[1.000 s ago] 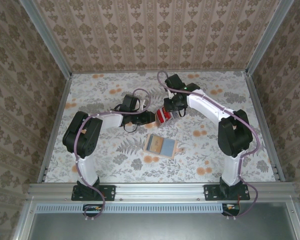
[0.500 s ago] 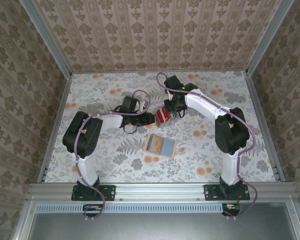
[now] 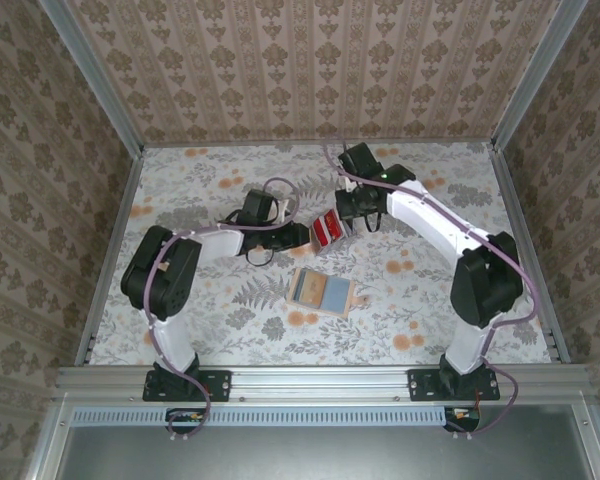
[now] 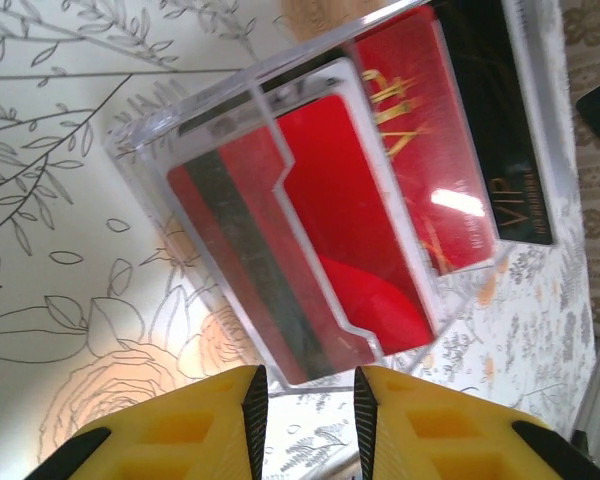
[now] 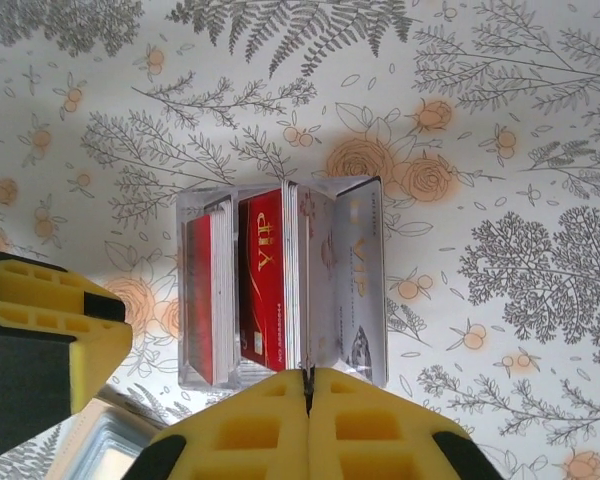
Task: Put the credit cards into the card holder
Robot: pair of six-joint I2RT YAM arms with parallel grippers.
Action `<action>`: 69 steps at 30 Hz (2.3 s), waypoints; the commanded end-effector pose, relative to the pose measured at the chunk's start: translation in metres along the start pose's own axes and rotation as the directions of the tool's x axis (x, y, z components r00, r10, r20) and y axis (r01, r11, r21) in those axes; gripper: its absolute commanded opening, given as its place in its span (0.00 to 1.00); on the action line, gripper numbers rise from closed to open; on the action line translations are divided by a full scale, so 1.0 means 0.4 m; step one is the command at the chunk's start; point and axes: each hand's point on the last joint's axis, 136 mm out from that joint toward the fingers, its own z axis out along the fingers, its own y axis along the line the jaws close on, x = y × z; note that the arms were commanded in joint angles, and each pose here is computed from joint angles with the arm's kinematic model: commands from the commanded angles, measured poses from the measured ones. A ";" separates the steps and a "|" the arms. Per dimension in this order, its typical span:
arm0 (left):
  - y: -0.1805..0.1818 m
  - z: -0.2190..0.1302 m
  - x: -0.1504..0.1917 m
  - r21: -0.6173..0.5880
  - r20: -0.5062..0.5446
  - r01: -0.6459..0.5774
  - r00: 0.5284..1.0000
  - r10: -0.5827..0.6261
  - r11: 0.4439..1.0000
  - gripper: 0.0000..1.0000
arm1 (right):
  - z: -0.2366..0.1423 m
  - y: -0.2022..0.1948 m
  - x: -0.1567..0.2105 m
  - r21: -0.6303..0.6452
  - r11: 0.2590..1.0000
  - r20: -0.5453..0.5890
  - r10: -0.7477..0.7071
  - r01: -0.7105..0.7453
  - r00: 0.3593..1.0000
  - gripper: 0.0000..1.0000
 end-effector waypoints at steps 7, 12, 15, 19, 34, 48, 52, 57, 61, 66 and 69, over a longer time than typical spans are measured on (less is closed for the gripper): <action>-0.209 -0.104 -0.085 0.290 0.110 0.016 0.993 -0.050 0.957 0.34 | -0.166 0.014 -0.033 -0.247 0.957 0.335 0.232 -0.152 0.913 0.02; -0.289 -0.145 -0.123 0.432 0.152 0.014 0.984 -0.088 0.902 0.36 | -0.223 0.038 -0.035 -0.504 0.833 0.377 0.449 -0.228 0.810 0.02; -0.331 -0.166 -0.146 0.516 0.173 0.003 0.979 -0.107 0.856 0.41 | -0.223 0.049 -0.038 -0.611 0.748 0.343 0.544 -0.257 0.766 0.03; -0.359 -0.174 -0.165 0.590 0.173 0.005 0.976 -0.133 0.808 0.41 | -0.225 0.062 -0.052 -0.685 0.679 0.305 0.598 -0.265 0.742 0.03; -0.387 -0.163 -0.162 0.606 0.151 0.012 0.980 -0.130 0.795 0.42 | -0.205 0.096 -0.086 -0.765 0.588 0.241 0.639 -0.262 0.730 0.03; -0.400 -0.195 -0.165 0.610 0.174 -0.003 0.976 -0.131 0.792 0.42 | -0.198 0.023 -0.071 -0.744 0.587 0.269 0.701 -0.320 0.660 0.03; -0.407 -0.189 -0.166 0.609 0.173 -0.008 0.977 -0.123 0.793 0.42 | -0.202 0.050 -0.083 -0.782 0.547 0.232 0.700 -0.298 0.676 0.03; -0.408 -0.174 -0.166 0.614 0.163 0.003 0.978 -0.130 0.790 0.42 | -0.219 0.075 -0.095 -0.811 0.520 0.219 0.696 -0.270 0.683 0.03; -0.417 -0.173 -0.166 0.620 0.161 -0.002 0.979 -0.125 0.784 0.40 | -0.176 0.078 -0.084 -0.797 0.523 0.193 0.693 -0.301 0.695 0.03; -0.418 -0.169 -0.167 0.620 0.161 -0.007 0.980 -0.119 0.784 0.21 | -0.152 0.091 -0.078 -0.804 0.509 0.169 0.692 -0.308 0.702 0.04; -0.413 -0.167 -0.165 0.618 0.160 -0.009 0.980 -0.115 0.786 0.06 | -0.142 0.095 -0.070 -0.798 0.515 0.158 0.679 -0.312 0.717 0.06</action>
